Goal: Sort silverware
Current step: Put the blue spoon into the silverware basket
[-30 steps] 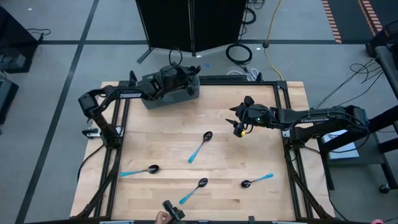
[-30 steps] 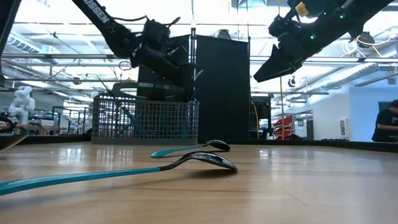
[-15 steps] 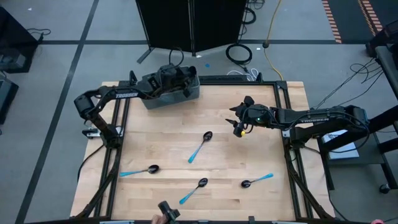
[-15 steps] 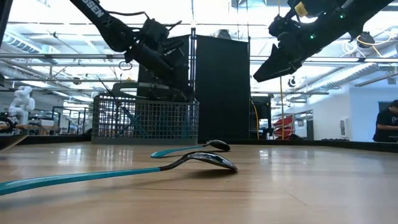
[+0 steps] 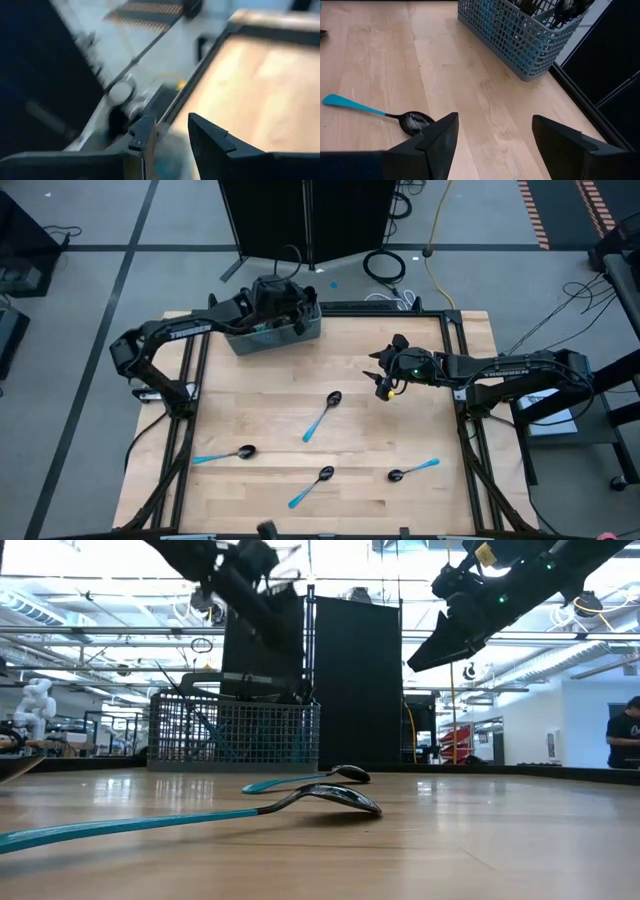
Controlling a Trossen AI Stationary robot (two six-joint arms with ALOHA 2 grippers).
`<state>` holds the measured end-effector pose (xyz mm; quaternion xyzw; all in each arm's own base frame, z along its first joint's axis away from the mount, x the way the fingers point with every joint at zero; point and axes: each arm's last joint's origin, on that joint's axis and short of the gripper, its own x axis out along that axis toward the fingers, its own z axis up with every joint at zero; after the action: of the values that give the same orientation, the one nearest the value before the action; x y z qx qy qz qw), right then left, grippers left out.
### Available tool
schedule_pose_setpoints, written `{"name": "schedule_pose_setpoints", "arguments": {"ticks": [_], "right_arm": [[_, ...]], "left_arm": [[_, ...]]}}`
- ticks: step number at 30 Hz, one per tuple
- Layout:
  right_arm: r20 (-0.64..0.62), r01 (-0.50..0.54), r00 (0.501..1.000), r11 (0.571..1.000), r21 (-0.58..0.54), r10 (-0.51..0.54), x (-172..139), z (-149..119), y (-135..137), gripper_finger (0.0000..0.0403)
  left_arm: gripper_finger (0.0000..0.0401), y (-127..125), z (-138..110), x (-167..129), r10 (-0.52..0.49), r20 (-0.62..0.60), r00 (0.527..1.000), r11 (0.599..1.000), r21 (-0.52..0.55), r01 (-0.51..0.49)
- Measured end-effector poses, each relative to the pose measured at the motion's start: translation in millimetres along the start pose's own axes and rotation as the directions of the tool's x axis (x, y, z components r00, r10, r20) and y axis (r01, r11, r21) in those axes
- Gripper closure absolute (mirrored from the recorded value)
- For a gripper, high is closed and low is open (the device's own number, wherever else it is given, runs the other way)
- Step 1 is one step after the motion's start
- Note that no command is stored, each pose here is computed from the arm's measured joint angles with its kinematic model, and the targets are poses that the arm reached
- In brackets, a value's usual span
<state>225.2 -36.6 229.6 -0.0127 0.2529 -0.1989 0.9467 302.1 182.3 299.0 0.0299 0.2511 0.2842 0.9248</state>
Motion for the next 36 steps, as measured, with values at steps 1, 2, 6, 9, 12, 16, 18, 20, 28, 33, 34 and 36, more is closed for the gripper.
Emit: {"name": "schedule_pose_setpoints", "arguments": {"ticks": [1, 2, 6, 9, 12, 16, 18, 20, 28, 33, 34, 36], "right_arm": [[0.0, 0.0, 1.0, 1.0, 0.0, 0.0, 0.0, 0.0, 0.0, 0.0154], [0.0, 0.0, 1.0, 1.0, -0.002, 0.0, 0.0, 0.0, 0.0, 0.0154], [0.0, 0.0, 1.0, 1.0, -0.002, 0.0, 0.0, 0.0, 0.0, 0.0154], [-0.002, 0.0, 1.0, 1.0, -0.003, 0.0, 0.0, -0.2, 0.0, 0.0154], [-0.01, 0.0, 1.0, 1.0, -0.008, 0.0, 0.0, -1.0, 0.0, 0.0154], [-0.053, -0.01, 0.999, 1.0, -0.029, 0.008, -0.7, -5.3, 1.7, 0.0154], [-0.079, -0.017, 0.997, 0.999, -0.03, 0.015, -1.8, -8.0, 3.4, 0.0154], [-0.097, -0.039, 0.995, 0.999, -0.016, 0.038, -4.6, -9.8, 6.3, 0.0154], [-0.092, -0.307, 0.944, 0.947, 0.098, 0.316, -15.8, -8.9, 29.1, 0.0154], [-0.111, -0.375, 0.913, 0.915, 0.146, 0.392, -23.7, -12.0, 46.4, 0.0154], [-0.113, -0.383, 0.908, 0.91, 0.16, 0.402, -25.1, -12.3, 49.1, 0.0154], [-0.128, -0.393, 0.899, 0.901, 0.185, 0.419, -27.7, -14.3, 53.7, 0.0154]], "left_arm": [[0.029, -4.9, 6.3, -7.1, -0.03, 0.034, 0.999, 1.0, 0.005, 0.03], [0.029, -10.3, 11.4, -15.3, -0.064, 0.058, 0.996, 0.998, 0.009, 0.063], [0.029, -34.1, 28.1, -48.3, -0.167, 0.14, 0.976, 0.986, 0.033, 0.164], [0.029, -54.8, 33.9, -69.4, -0.242, 0.16, 0.957, 0.97, 0.024, 0.241], [0.029, -77.8, 34.5, -86.3, -0.345, 0.148, 0.927, 0.937, 0.001, 0.348], [0.029, -113.6, 27.1, -100.8, -0.478, 0.07, 0.875, 0.878, 0.01, 0.479], [0.029, -134.3, 20.7, -105.0, -0.53, 0.017, 0.848, 0.848, 0.042, 0.529], [0.029, -156.5, 10.7, -107.1, -0.571, -0.043, 0.82, 0.817, 0.072, 0.573], [0.029, -234.1, -39.5, -93.9, -0.656, -0.182, 0.732, 0.716, 0.158, 0.68], [0.029, -267.8, -58.2, -75.5, -0.669, -0.175, 0.723, 0.7, 0.181, 0.691], [0.029, -273.3, -62.2, -71.0, -0.671, -0.172, 0.721, 0.697, 0.183, 0.693], [0.029, -281.2, -68.9, -62.0, -0.673, -0.168, 0.72, 0.694, 0.193, 0.694]]}}
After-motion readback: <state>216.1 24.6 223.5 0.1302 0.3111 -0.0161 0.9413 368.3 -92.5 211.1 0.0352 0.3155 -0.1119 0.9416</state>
